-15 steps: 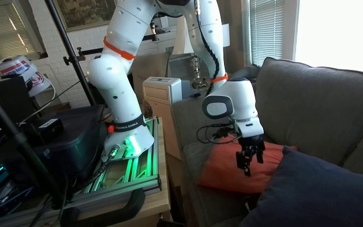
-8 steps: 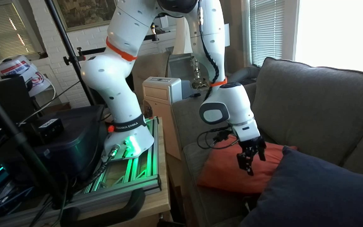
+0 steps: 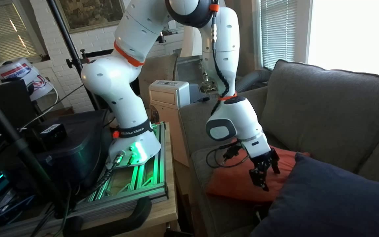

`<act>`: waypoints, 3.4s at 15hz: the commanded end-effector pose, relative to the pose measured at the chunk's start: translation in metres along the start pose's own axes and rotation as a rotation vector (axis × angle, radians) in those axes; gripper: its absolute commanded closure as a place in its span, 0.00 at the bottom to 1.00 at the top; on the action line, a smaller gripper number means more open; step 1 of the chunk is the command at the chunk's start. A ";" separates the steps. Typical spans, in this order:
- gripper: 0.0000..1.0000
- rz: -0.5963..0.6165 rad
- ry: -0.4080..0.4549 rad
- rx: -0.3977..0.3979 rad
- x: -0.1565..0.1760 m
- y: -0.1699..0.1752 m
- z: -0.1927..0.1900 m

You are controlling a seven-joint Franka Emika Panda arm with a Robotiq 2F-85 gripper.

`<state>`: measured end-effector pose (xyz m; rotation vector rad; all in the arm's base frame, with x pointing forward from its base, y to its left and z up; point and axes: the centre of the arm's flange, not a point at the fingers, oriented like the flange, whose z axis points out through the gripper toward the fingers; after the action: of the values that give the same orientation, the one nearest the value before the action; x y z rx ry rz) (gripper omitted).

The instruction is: Move the dark blue pillow to the right then move the orange pillow to the left.

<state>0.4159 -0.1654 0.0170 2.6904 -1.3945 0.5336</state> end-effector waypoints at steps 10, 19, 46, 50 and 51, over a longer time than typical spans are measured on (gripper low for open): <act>0.81 -0.025 -0.018 0.010 -0.011 -0.002 0.032; 0.99 -0.012 -0.261 0.025 -0.009 -0.034 0.005; 0.98 -0.915 -0.387 0.452 0.024 -0.187 -0.113; 0.98 -1.059 -0.373 0.521 0.028 -0.206 -0.126; 0.98 -1.096 -0.365 0.540 0.029 -0.211 -0.129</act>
<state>0.5556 -0.0388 0.1484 3.4589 0.2360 0.2852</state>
